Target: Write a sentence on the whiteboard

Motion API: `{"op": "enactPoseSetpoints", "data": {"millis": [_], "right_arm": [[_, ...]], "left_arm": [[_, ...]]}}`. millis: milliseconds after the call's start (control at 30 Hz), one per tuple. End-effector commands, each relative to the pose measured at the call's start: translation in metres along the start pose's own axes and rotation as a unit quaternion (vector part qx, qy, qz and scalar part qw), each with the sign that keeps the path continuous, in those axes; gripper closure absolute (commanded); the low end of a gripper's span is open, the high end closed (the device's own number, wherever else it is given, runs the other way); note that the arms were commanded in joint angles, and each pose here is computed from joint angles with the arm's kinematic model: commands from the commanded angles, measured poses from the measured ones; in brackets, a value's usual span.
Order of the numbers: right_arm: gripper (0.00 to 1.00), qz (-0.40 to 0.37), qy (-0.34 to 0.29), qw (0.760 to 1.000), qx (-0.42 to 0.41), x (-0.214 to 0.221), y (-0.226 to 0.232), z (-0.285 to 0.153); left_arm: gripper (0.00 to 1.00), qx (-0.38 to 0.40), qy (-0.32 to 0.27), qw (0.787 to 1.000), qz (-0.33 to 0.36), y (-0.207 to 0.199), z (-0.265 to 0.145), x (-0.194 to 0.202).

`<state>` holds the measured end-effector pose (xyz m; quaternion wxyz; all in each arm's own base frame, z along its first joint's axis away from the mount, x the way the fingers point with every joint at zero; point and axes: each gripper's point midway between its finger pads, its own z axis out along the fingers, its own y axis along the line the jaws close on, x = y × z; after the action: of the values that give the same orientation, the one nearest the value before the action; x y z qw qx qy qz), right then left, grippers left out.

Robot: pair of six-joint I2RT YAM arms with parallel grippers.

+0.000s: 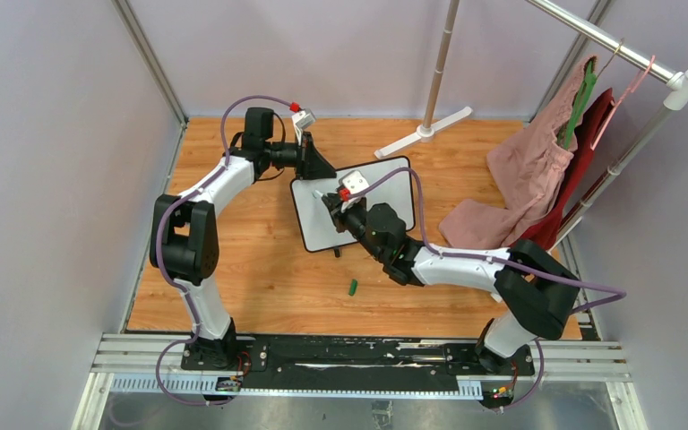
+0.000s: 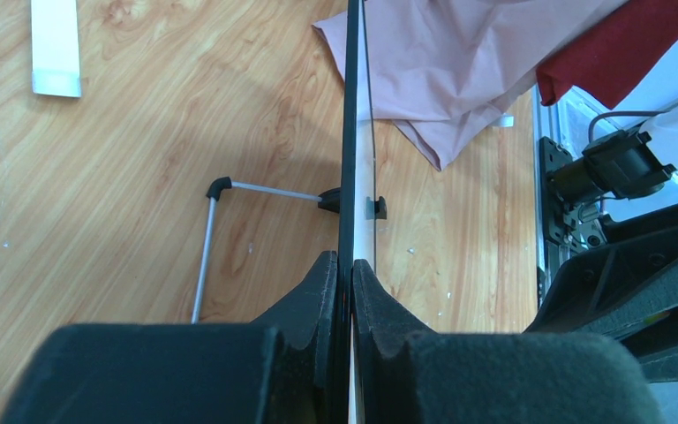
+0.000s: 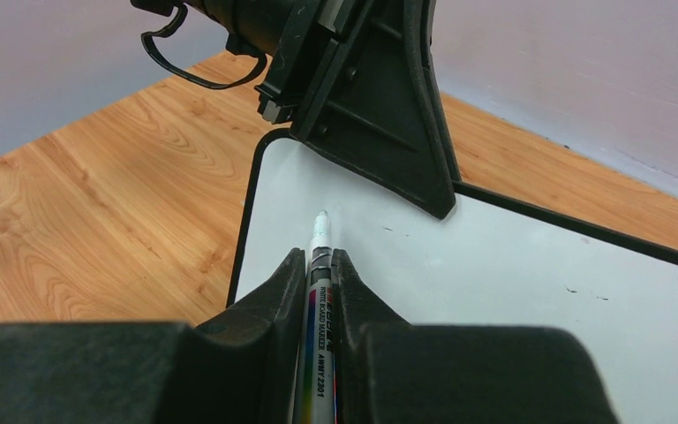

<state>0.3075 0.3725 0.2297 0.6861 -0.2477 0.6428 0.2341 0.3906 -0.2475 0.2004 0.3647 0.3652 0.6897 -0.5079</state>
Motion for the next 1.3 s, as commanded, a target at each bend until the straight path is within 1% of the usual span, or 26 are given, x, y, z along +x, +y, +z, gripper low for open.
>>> {"op": "enactPoseSetpoints", "data": {"millis": [0, 433, 633, 1267], "right_arm": [[1.00, 0.014, -0.008, 1.000, 0.018, -0.006, -0.008, 0.009], [1.00, 0.011, 0.006, 0.999, 0.034, 0.006, -0.017, 0.011], [1.00, 0.024, 0.014, 0.999, 0.035, 0.013, -0.016, 0.012], [1.00, 0.034, 0.048, 0.998, 0.014, 0.036, -0.007, 0.006]], "left_arm": [[1.00, -0.016, 0.016, 1.000, -0.020, 0.002, 0.000, 0.016], [1.00, -0.015, 0.015, 1.000, -0.021, 0.002, 0.000, 0.016], [1.00, -0.015, 0.014, 1.000, -0.020, 0.002, 0.000, 0.015], [1.00, -0.016, 0.011, 1.000, -0.016, 0.000, -0.001, 0.012]]}}
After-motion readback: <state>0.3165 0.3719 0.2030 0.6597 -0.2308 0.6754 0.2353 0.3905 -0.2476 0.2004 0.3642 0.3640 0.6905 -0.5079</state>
